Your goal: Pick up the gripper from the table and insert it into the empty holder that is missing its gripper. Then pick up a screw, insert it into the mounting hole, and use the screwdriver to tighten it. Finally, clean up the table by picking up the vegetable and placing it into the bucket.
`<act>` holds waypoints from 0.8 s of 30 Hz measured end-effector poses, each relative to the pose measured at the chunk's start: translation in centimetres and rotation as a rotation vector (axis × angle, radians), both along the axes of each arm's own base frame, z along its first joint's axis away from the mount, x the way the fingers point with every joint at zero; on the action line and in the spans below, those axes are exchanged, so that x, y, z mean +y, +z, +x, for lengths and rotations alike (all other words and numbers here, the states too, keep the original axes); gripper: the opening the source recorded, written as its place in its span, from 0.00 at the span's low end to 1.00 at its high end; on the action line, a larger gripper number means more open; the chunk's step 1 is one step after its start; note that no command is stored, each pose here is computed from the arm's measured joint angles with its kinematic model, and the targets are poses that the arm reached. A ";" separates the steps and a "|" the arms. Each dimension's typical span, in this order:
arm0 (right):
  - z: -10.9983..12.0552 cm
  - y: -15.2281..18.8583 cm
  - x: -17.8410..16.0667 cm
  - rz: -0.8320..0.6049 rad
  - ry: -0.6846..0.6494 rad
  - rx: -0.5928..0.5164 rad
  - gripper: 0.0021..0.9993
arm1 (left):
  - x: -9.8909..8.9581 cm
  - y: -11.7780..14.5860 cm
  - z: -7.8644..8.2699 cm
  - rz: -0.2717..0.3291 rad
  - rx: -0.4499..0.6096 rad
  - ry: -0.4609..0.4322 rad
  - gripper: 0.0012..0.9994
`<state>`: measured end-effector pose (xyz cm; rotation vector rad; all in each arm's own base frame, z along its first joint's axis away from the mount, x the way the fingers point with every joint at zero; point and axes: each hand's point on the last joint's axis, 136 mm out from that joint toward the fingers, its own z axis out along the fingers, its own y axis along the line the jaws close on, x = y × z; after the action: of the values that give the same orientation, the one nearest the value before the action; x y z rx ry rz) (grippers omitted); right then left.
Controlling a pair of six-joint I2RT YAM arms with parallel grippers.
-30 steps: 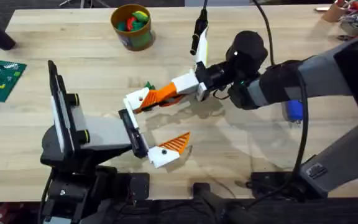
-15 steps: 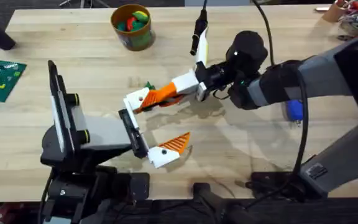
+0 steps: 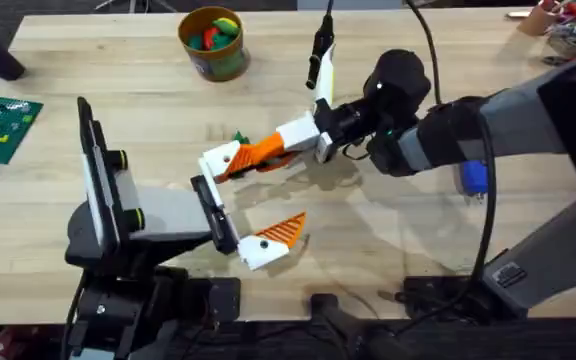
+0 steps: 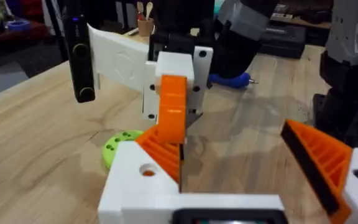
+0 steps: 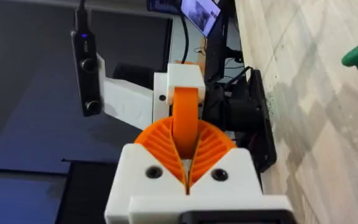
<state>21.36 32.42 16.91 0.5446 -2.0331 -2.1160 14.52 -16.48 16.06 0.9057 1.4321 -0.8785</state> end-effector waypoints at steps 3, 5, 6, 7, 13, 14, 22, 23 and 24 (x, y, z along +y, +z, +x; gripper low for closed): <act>0.0 0.0 0.0 -0.001 0.000 0.001 0.03 | 0.0 0.0 0.0 0.000 0.000 0.000 0.99; 0.0 0.0 0.0 -0.002 0.000 0.004 0.07 | 0.0 0.0 0.0 0.000 0.000 0.000 0.99; 0.0 0.0 0.0 -0.002 0.000 0.005 0.08 | 0.0 0.0 0.0 0.000 0.000 0.000 0.99; 0.0 0.0 0.0 -0.003 0.000 0.006 0.12 | 0.0 0.0 0.0 0.000 0.000 0.000 0.99; -0.8 -0.1 0.7 -0.008 0.023 0.017 0.79 | -0.3 0.0 -0.6 -0.002 0.001 -0.037 0.99; -0.9 -0.1 0.7 -0.006 0.025 0.014 0.92 | -0.3 0.0 -0.7 -0.002 0.002 -0.041 0.99; -0.9 -0.1 0.7 -0.006 0.024 0.013 0.99 | -0.4 0.0 -0.7 -0.002 0.002 -0.045 0.99; -0.9 -0.1 0.7 -0.006 0.024 0.014 0.99 | -0.4 0.0 -0.7 -0.002 0.002 -0.045 0.99; -0.9 -0.1 0.7 -0.006 0.024 0.014 0.99 | -0.4 0.0 -0.7 -0.002 0.001 -0.045 0.99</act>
<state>20.45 33.14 16.81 0.5493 -2.0151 -2.0931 13.80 -16.86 16.05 0.9395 1.4166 -0.9142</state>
